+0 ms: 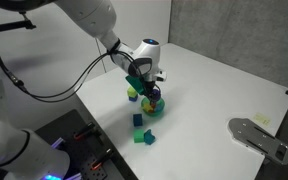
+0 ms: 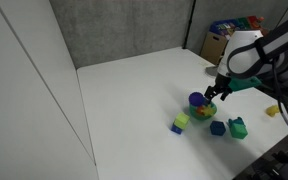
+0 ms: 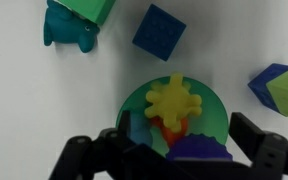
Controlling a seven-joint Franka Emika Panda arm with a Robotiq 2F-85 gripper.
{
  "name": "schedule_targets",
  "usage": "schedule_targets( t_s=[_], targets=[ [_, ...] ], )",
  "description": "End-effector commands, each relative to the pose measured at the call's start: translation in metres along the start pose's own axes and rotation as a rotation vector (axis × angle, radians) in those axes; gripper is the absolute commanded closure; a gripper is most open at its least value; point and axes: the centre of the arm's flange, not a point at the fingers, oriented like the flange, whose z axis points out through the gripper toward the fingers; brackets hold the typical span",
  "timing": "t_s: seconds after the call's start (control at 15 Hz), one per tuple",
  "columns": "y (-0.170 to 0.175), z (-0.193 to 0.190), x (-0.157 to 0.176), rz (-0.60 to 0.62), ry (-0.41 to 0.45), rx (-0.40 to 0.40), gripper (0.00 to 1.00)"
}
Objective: Remove the yellow object from the bowl
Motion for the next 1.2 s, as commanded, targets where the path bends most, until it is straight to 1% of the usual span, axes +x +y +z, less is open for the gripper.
schedule_targets(
  t_s=[0.0,0.33,0.67,0.93,1.0,1.07,1.13],
  targets=[
    [-0.003,0.025,0.005,-0.021,-0.011,0.006,0.0],
    [-0.003,0.048,0.006,-0.023,0.003,-0.006,0.0],
    [-0.004,0.057,0.011,-0.034,0.041,-0.003,0.0],
    [-0.006,0.064,0.013,-0.044,0.051,-0.005,0.0],
    [-0.006,0.065,0.013,-0.045,0.05,-0.006,0.22],
    [-0.006,0.067,0.014,-0.046,0.048,-0.007,0.26],
    [-0.006,0.067,0.014,-0.045,0.046,-0.007,0.34]
  ],
)
